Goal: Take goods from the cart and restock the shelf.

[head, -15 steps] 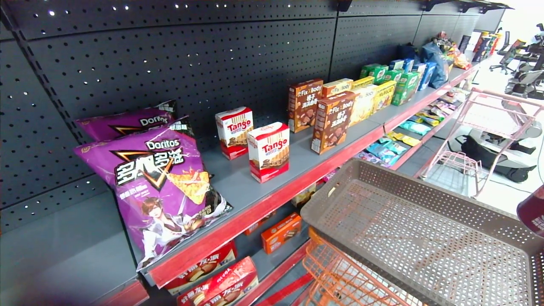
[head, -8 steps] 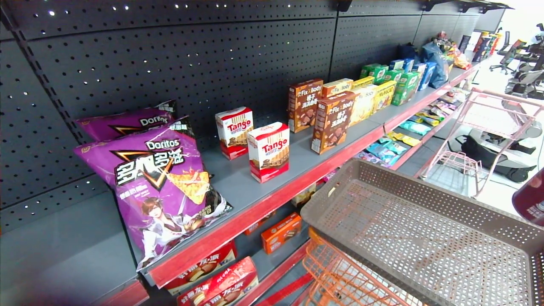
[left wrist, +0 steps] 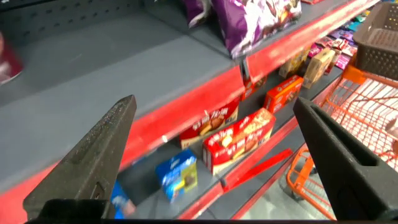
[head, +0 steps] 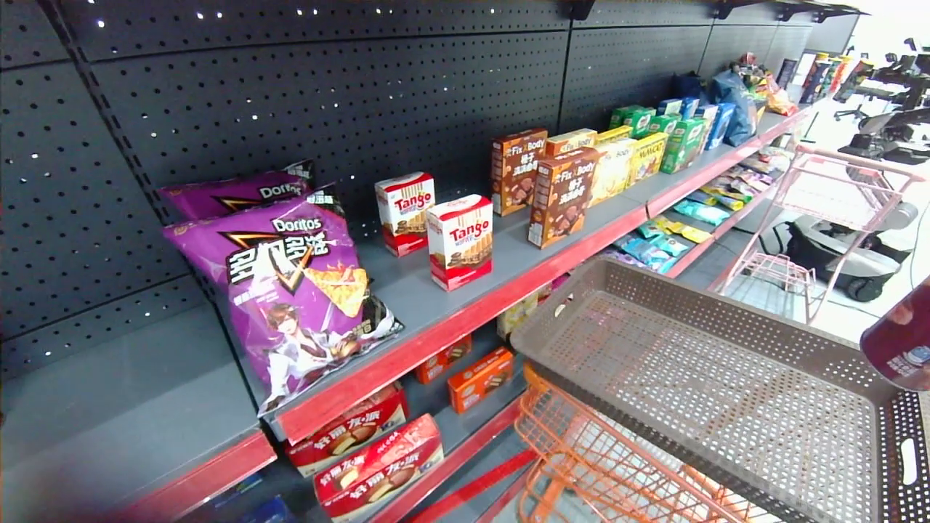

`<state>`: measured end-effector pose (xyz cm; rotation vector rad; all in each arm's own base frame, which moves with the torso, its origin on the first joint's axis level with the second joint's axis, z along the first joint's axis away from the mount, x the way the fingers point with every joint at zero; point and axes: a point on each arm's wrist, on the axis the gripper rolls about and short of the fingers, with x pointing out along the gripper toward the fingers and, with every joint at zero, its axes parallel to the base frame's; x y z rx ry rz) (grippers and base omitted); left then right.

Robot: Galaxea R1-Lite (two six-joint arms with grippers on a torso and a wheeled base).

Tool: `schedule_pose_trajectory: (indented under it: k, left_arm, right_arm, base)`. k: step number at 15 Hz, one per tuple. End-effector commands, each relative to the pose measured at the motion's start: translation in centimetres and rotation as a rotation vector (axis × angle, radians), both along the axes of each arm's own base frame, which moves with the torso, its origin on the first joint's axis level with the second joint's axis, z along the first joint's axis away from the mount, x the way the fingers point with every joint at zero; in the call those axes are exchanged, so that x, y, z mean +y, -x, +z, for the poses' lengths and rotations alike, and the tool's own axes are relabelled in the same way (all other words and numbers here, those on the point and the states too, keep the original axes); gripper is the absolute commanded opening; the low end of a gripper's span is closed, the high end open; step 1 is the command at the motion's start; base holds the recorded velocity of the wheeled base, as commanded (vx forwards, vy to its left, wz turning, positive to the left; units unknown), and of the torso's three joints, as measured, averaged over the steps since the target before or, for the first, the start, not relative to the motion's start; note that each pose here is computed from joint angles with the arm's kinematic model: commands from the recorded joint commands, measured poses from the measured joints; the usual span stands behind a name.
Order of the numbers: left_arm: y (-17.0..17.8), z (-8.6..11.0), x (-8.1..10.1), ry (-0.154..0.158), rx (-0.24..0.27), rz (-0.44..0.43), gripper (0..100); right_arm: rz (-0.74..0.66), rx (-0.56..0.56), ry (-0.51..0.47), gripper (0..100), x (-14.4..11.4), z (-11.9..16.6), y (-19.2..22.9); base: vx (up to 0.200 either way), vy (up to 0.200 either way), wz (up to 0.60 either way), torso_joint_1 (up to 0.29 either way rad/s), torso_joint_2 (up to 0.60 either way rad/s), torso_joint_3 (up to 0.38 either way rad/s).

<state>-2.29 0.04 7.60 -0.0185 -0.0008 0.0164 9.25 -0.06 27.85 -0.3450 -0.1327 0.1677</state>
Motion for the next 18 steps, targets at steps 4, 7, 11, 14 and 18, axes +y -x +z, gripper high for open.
schedule_pose_trajectory:
  k: [4, 7, 11, 14, 18]
  left_arm:
    - [0.00, -0.03, 0.00, -0.002, 0.001, -0.001, 100]
    - [0.01, 0.02, 0.00, -0.002, -0.001, -0.001, 100]
    - [0.01, 0.02, -0.01, -0.003, -0.001, -0.003, 100]
    - [0.01, 0.02, -0.01, -0.003, -0.001, -0.003, 100]
    - [0.01, 0.02, -0.01, -0.003, -0.001, -0.003, 100]
  right_arm:
    - [0.007, 0.012, 0.000, 0, 0.07, -0.64, 0.28]
    - [0.005, 0.012, 0.001, 0, 0.07, -0.69, 0.23]
    - [0.013, 0.004, 0.003, 0, 0.13, -0.50, 0.26]
    - [0.020, 0.000, 0.005, 0, 0.20, -0.41, 0.28]
    - [0.020, -0.003, 0.005, 0, 0.20, -0.36, 0.33]
  base:
    - [-0.050, 0.000, 0.00, -0.002, 0.00, 0.001]
    - [0.000, 0.000, 0.00, 0.000, 0.00, 0.000]
    - [0.000, 0.000, 0.60, 0.001, 0.00, 0.002]
    - [0.000, 0.000, 0.60, 0.009, 0.00, -0.001]
    - [0.000, 0.000, 0.60, 0.004, 0.00, 0.001]
